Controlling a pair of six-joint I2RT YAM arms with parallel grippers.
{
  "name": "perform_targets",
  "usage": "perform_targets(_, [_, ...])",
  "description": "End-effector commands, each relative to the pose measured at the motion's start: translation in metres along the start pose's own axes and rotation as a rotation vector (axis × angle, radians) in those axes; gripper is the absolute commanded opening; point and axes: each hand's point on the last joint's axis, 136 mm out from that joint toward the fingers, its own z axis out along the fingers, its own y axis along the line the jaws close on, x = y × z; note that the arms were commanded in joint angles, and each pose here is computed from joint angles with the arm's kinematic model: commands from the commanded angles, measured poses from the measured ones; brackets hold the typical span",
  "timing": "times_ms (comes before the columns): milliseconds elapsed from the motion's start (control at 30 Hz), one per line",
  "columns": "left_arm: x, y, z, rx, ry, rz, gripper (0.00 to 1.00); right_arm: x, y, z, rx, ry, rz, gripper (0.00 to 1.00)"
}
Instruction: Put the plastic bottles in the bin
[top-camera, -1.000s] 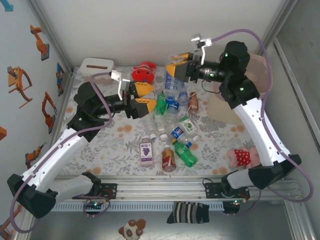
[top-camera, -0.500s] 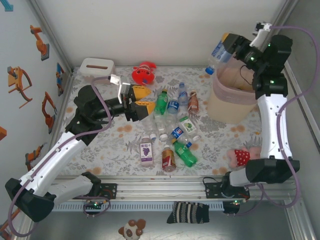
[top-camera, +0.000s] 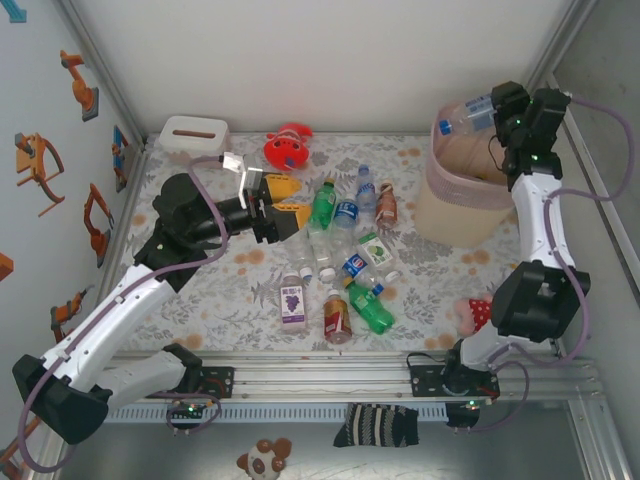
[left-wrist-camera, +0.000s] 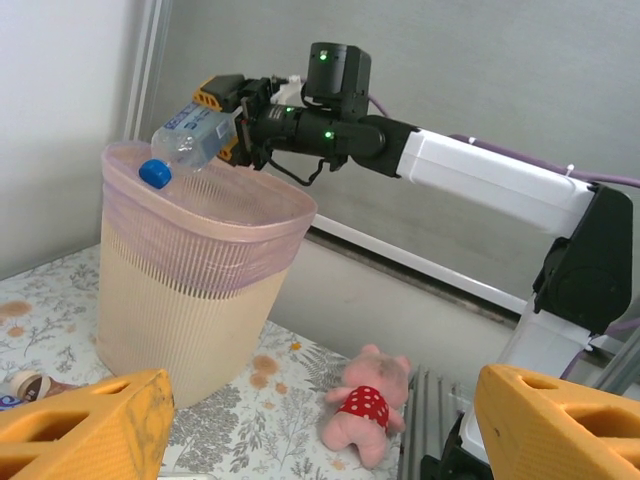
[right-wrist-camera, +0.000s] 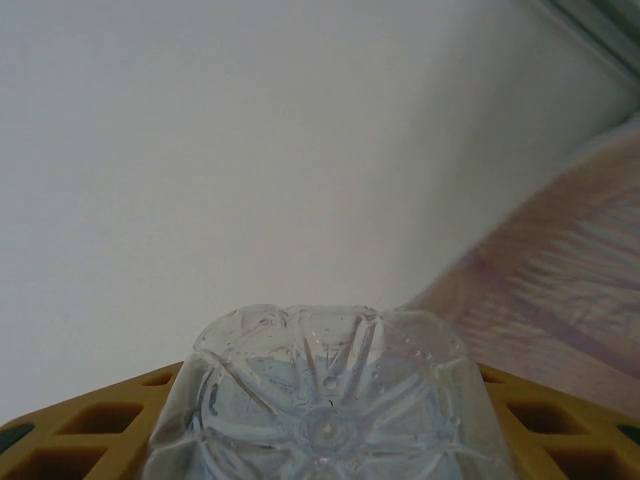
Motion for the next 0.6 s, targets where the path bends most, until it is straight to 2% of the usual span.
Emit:
perform_targets(0, [-0.006, -0.003, -0.004, 0.001, -0.028, 0.032, 0.78, -0.015, -0.03, -0.003, 0.141, -0.132, 0.164, 0.33])
perform_targets(133, [-0.003, 0.001, -0.002, -0.004, -0.026, 0.026, 0.78, -0.004, -0.058, 0.0, 0.274, -0.166, 0.197, 0.36])
perform_targets(400, [0.001, 0.006, 0.0, -0.017, -0.02, 0.017, 0.78, 0.016, -0.093, 0.015, 0.42, -0.193, 0.232, 0.4])
perform_targets(567, [0.001, 0.004, -0.002, -0.018, -0.025, 0.018, 0.78, 0.029, -0.112, 0.029, 0.479, -0.182, 0.251, 0.53])
